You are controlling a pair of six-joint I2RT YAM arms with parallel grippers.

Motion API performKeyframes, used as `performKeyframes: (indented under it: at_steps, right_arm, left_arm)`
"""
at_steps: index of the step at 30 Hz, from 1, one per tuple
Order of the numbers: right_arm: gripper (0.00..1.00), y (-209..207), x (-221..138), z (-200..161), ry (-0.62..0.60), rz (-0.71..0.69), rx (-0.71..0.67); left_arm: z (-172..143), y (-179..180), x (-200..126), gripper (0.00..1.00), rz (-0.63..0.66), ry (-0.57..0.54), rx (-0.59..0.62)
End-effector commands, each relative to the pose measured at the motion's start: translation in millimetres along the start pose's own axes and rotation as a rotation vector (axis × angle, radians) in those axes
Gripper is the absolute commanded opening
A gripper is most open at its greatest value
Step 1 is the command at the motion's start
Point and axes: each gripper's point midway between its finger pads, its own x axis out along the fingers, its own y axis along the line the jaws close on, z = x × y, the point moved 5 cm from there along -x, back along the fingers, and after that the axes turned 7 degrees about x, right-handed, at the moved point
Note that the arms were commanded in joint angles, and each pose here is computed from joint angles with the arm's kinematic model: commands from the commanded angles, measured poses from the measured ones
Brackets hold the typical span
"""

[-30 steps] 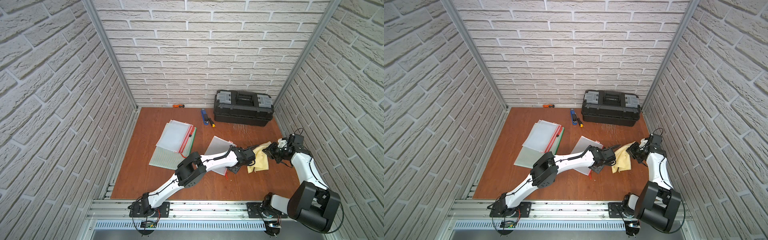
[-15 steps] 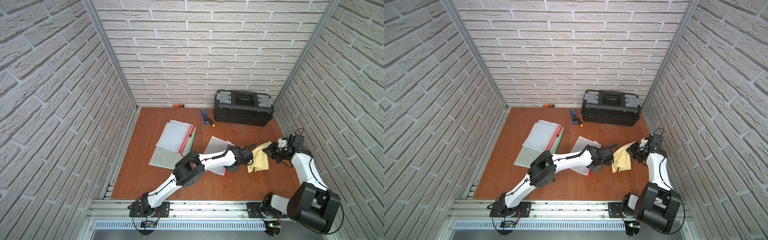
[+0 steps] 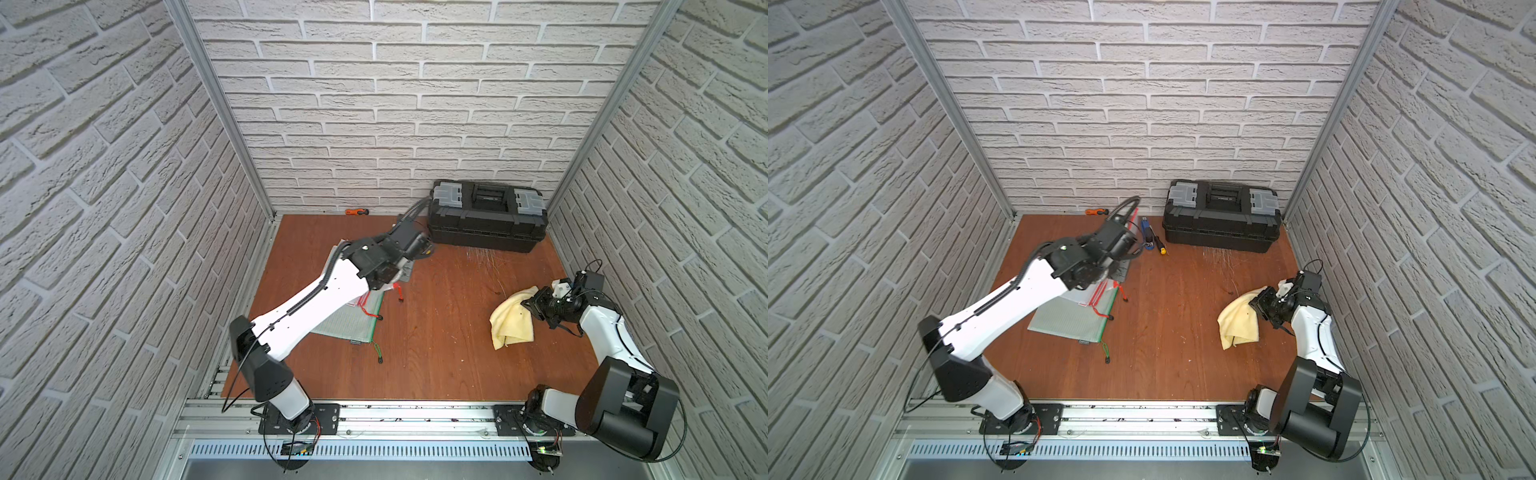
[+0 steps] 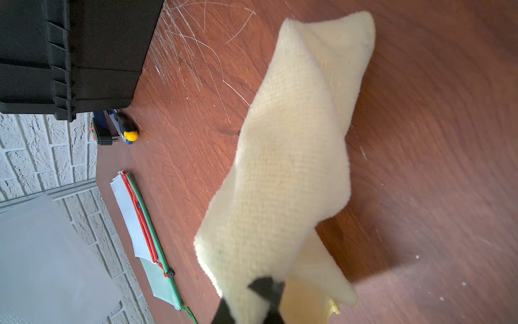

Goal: Wipe the document bag
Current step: Place the document bag at the center of the board.

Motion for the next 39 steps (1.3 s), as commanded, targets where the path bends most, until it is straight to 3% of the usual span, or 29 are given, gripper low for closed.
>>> performKeyframes:
  at_steps: [1,7,12,19,23,39]
  right_arm:
    - [0.02,3,2,2,-0.001,0.041,-0.008]
    - [0.02,4,4,1,0.016,0.057,-0.008]
    - [0.02,5,6,-2,0.030,0.069,-0.010]
    - [0.02,1,6,-7,0.050,0.056,-0.021]
    - [0.02,0,7,-10,0.052,0.058,-0.018]
    - [0.02,-11,18,-21,0.097,0.070,-0.004]
  left_arm:
    - [-32,58,4,0.00,0.190,0.133,0.062]
    - [-58,140,2,0.00,0.436,0.250,0.082]
    - [-77,186,28,0.00,0.592,0.386,0.141]
    - [-93,206,82,0.00,0.471,0.361,0.045]
    - [-105,200,117,0.00,0.413,0.371,0.068]
    - [-142,190,193,0.00,0.377,0.588,0.146]
